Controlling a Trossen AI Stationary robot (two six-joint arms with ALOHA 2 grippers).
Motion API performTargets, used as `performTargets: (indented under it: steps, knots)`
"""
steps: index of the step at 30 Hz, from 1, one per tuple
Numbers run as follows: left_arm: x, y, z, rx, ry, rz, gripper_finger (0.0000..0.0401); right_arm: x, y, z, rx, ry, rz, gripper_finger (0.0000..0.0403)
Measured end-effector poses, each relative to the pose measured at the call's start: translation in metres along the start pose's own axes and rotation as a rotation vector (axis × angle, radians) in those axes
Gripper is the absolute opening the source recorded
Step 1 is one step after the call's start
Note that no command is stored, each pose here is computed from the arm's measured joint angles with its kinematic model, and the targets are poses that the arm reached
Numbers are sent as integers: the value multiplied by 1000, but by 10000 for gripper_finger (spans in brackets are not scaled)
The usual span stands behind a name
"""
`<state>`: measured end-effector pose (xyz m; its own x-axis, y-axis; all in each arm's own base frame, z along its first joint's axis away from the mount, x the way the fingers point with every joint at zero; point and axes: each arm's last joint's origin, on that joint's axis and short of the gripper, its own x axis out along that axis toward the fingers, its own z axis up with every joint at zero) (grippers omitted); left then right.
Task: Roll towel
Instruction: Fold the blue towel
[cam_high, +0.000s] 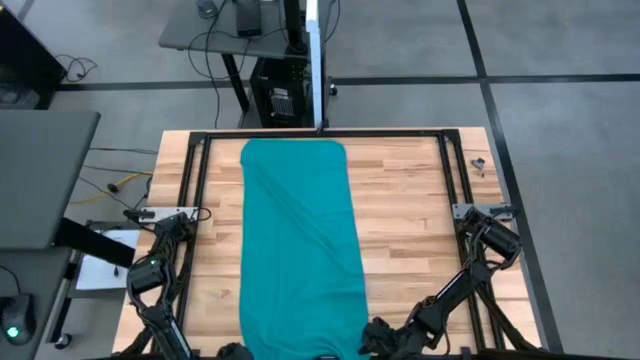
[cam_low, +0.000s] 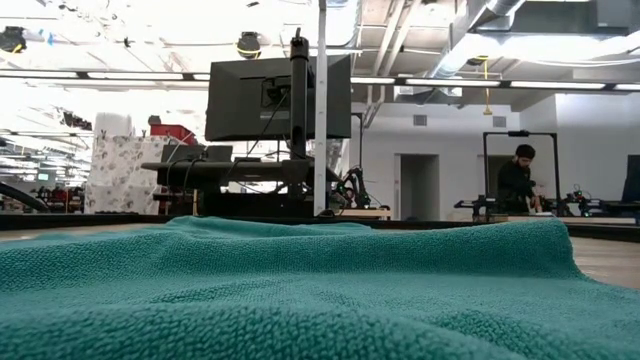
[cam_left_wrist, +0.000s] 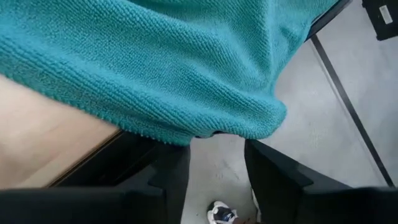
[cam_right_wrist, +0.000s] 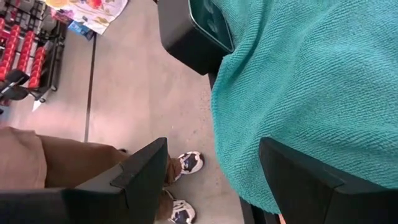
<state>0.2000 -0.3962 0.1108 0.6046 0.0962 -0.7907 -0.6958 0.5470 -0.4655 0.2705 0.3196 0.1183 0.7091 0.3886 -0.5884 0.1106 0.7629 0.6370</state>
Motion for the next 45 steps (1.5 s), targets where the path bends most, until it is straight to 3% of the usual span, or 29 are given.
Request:
performTargets:
  steps: [6,11,15,18,22,24,27,32,37,40,45]
  knots:
    - [1,0,1,39,-3,-2,15,0,0,1,-1,0,-3,248]
    - [0,-3,0,81,26,2,1,-1,5,1,-65,15,52,248]
    - [-7,-10,0,138,37,-9,0,-10,29,4,-234,89,149,248]
    - [-15,-20,1,161,69,-31,0,-16,48,3,-414,115,149,248]
    - [-20,-24,-1,203,128,-26,0,-24,58,3,-693,140,2,248]
    - [-22,-26,-2,208,140,-34,0,-25,55,4,-776,113,-103,248]
    - [-24,-27,-3,208,176,-29,0,-21,46,6,-777,70,-186,248]
    - [-29,-28,-6,205,218,-36,0,-19,38,7,-728,42,-207,248]
    - [-33,-31,-4,244,233,-51,0,-4,37,-5,-719,25,-146,248]
    - [-32,-35,-2,303,246,-86,0,5,29,-13,-785,58,-187,248]
    - [-29,-50,2,489,248,-214,17,11,28,2,-763,23,-224,248]
